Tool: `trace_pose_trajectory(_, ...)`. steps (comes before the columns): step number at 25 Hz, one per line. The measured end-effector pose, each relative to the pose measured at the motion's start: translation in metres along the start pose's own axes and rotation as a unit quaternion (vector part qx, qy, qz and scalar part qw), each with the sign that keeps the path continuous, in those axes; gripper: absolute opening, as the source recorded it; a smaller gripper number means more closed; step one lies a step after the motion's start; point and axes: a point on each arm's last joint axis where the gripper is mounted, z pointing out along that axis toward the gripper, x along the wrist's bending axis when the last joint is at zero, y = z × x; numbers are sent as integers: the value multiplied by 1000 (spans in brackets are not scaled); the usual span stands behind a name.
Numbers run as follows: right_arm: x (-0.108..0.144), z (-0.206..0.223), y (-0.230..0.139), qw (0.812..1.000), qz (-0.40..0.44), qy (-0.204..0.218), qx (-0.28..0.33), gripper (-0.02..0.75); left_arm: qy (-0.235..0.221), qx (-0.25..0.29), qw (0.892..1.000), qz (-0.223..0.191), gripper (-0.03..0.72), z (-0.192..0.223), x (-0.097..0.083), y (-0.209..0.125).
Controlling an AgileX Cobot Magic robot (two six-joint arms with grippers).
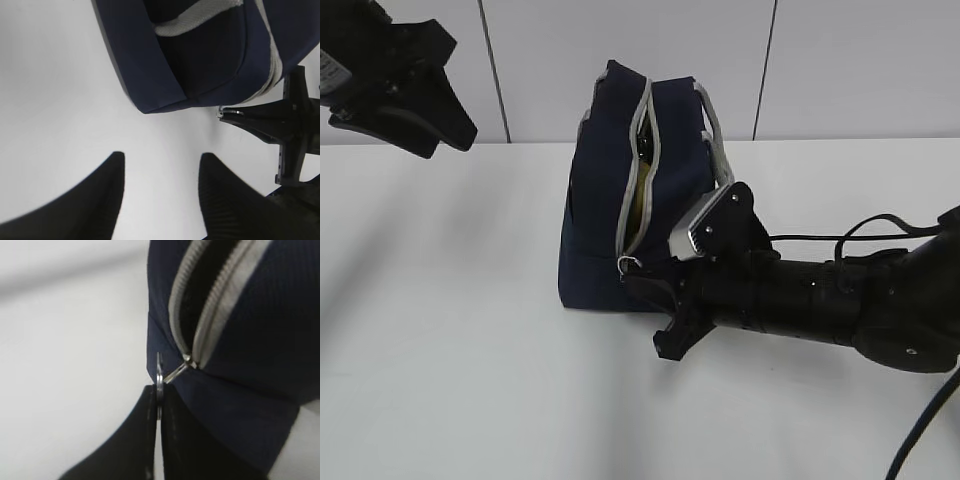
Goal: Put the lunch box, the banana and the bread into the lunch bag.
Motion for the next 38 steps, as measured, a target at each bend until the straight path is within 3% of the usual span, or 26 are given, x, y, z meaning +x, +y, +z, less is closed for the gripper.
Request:
trace_pose_trajectory(17,-12,-20,46,996,-72,44,-40,-16,-3,-2,1000,-1,350,0,-1,0)
trace_pose_trajectory(24,-23,-16,81,994,-80,66,-42,-16,-5,-15,1000,16,350,0,-1,3)
trace_pose_trajectory(38,-43,-19,135,993,-90,68,-27,-16,-35,-29,998,50,350,18,1,-4)
